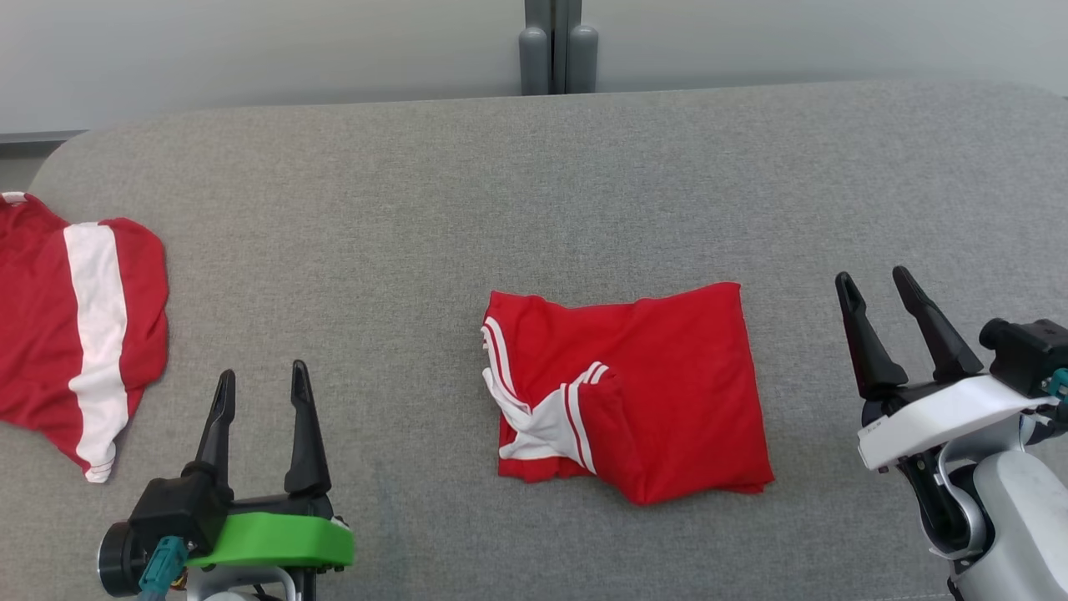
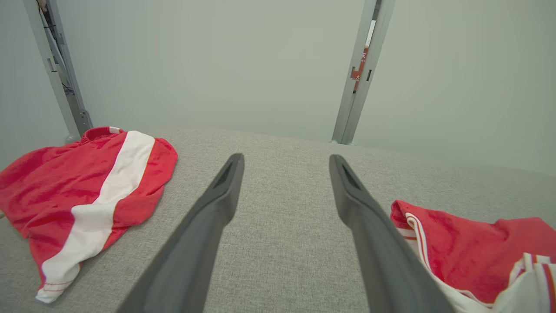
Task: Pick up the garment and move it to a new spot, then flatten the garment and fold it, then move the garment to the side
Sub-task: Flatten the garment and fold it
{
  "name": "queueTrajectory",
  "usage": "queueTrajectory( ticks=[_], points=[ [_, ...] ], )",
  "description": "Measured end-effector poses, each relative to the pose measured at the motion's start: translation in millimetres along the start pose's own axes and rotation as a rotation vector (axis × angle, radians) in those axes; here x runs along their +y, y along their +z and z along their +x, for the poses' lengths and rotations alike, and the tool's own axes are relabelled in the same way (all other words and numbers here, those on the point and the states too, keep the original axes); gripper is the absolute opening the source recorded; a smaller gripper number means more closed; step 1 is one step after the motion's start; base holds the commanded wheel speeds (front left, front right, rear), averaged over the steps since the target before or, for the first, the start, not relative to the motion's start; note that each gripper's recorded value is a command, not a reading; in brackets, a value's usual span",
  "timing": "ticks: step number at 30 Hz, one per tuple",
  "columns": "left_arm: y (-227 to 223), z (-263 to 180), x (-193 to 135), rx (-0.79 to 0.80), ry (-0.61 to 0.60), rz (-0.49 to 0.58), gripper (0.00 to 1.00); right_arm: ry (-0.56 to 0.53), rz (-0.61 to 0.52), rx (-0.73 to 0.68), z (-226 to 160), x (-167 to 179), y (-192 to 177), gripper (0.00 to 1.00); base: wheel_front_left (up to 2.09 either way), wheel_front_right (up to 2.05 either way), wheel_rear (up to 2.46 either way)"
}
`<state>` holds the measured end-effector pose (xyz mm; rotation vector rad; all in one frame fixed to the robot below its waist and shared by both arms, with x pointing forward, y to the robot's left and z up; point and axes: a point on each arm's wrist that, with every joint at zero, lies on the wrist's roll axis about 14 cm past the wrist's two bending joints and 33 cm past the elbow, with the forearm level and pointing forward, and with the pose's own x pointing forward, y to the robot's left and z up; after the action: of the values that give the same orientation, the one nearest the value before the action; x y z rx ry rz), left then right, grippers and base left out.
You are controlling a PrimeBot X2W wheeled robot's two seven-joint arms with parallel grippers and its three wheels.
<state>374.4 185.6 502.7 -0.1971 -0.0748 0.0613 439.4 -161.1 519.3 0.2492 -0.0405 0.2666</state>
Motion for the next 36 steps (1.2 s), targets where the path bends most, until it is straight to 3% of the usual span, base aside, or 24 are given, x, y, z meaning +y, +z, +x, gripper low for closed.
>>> queueTrajectory(
  ticks=[5,6,7,8,23,36],
  points=[
    [-0.8,0.7,-1.1,0.002,-0.005,0.003,1.0,-0.017,-0.004,0.017,-7.4,-4.1,-7.2,1.0,0.0,0.0,0.0],
    [-1.0,0.6,-0.9,0.003,-0.005,0.004,1.0,-0.016,-0.002,0.02,-7.2,-3.4,-8.2,0.46,0.0,0.0,0.0],
    [-1.3,0.3,-0.7,0.004,-0.005,0.006,1.0,-0.01,-0.001,0.029,-7.0,-1.4,-11.0,0.16,0.0,0.0,0.0],
    [-1.4,0.1,-0.6,0.004,-0.007,0.007,1.0,-0.004,0.0,0.037,-6.8,0.8,-13.6,0.0,0.0,0.0,0.0],
    [-1.8,-7.3,12.2,0.011,0.032,0.009,1.0,0.169,0.034,0.293,5.6,66.4,-99.0,0.0,0.0,0.0,0.0],
    [-4.3,-11.9,23.3,0.022,0.073,0.012,1.0,0.379,0.103,0.443,-14.1,160.0,-155.5,0.0,0.0,0.0,0.0]
  ],
)
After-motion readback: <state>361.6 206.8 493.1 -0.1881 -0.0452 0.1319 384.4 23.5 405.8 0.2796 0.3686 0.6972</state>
